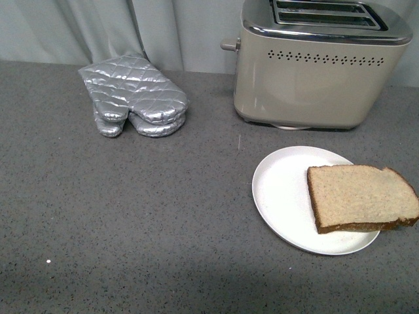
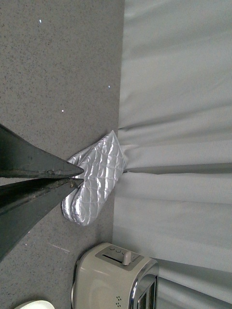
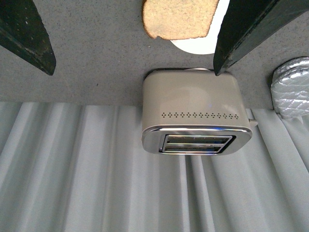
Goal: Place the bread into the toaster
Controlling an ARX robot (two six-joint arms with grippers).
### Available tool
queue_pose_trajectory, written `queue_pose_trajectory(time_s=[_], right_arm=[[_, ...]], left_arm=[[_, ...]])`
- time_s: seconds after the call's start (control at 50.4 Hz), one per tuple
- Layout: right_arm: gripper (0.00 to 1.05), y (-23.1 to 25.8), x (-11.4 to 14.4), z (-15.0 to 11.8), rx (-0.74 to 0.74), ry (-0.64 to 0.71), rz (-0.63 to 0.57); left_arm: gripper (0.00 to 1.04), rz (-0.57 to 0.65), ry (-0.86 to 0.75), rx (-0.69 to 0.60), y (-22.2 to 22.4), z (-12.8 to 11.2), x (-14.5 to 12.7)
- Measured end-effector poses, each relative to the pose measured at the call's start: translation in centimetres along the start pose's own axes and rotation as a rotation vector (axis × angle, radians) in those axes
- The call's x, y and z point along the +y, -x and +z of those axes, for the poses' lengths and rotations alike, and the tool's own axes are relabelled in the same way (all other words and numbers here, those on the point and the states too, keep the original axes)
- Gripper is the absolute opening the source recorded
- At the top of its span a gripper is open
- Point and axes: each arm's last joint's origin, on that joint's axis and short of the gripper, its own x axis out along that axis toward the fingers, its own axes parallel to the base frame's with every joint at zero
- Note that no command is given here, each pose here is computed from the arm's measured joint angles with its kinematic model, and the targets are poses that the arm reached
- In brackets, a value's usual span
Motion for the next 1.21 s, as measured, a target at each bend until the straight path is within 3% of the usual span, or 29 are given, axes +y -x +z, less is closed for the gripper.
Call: queue_pose_trajectory(time_s=[0.615, 0.793, 0.972, 1.21], right_arm=[[0.95, 0.0, 0.0, 0.0, 0.0, 0.0, 0.0], [0.95, 0.0, 0.0, -0.1, 0.011, 0.012, -0.007], [0.95, -0.7, 0.0, -0.9, 0.198, 0.171, -0.024], [0.95, -3.5, -0.4, -0.6, 0.312, 0.117, 0.037]], left_arm=[[0.04, -0.002, 0.0, 0.007, 1.8, -0.3, 0.0], [0.34, -0.002, 0.0, 0.006, 1.8, -0.3, 0.0], [0.61, -0.002, 0.0, 0.006, 1.8, -0.3, 0.0], [0.98, -0.002, 0.0, 0.006, 1.8, -0.3, 0.0]])
